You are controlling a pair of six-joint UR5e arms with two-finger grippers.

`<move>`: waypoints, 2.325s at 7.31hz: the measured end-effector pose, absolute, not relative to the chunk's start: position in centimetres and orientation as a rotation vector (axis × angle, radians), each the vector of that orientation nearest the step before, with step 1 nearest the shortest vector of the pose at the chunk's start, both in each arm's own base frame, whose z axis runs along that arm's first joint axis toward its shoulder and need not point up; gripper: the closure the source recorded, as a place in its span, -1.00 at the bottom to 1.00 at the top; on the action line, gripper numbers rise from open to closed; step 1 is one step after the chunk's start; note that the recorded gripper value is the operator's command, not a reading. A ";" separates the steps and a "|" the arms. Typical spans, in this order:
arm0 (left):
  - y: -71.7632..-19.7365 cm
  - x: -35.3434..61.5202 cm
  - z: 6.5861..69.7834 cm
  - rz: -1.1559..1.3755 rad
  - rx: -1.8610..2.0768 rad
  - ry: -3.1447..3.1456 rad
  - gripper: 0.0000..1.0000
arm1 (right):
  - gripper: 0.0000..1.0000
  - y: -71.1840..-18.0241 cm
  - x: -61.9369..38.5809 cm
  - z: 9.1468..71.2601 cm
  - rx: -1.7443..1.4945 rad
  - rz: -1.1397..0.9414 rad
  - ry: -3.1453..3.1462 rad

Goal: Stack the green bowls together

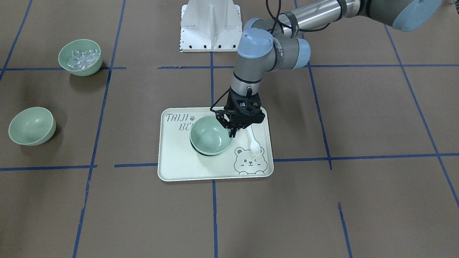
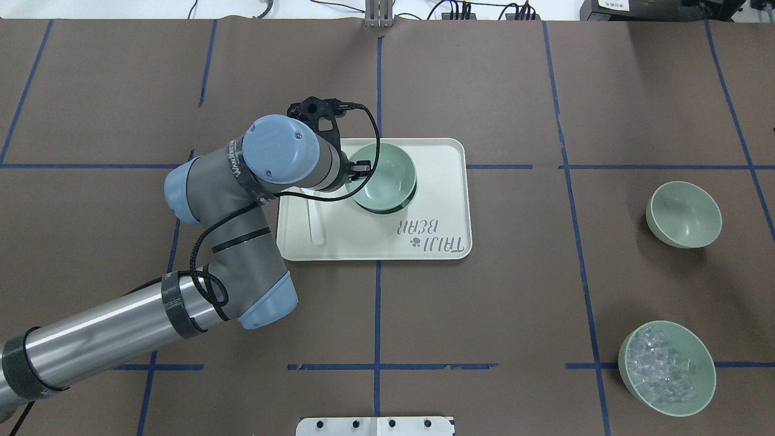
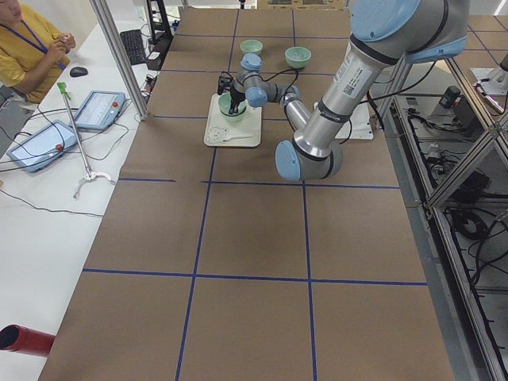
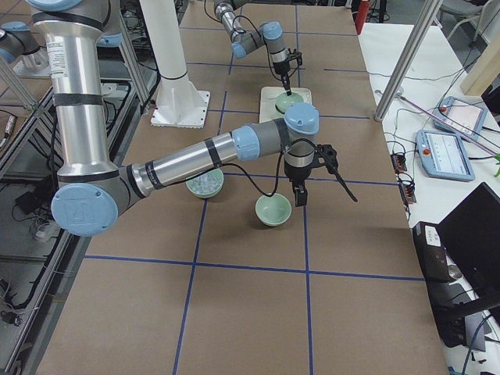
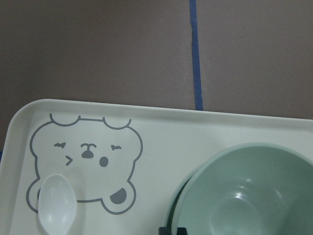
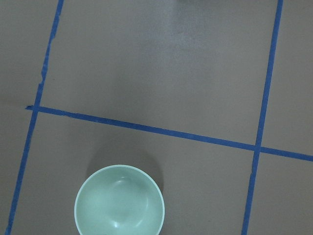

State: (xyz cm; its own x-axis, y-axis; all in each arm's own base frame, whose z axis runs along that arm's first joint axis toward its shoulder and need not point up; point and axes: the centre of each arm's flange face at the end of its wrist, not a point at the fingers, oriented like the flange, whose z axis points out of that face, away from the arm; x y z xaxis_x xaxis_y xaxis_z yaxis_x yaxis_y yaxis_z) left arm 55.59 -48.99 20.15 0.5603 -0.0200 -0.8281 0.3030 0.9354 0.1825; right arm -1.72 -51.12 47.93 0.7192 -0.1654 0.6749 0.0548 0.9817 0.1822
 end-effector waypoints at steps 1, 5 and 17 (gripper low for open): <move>-49.0 55.6 20.3 -0.194 0.321 0.959 0.78 | -1.00 -51.1 -1.7 47.9 0.153 -0.122 -0.759; -48.9 55.7 20.3 -0.167 0.331 0.958 0.35 | -1.00 -51.1 -1.7 47.9 0.153 -0.122 -0.759; -54.6 -2.2 55.1 0.283 0.427 0.639 -1.00 | -0.86 -50.5 -10.9 59.4 0.134 -0.110 -0.785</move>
State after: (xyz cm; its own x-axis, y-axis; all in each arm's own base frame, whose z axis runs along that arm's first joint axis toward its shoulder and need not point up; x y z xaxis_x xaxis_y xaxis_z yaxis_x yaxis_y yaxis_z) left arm -2.23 -54.60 55.12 0.7689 0.3818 -0.5129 -0.1236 0.8758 0.4666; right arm -10.90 -50.47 59.37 0.7025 -0.1489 0.6960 0.0489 0.9857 0.1615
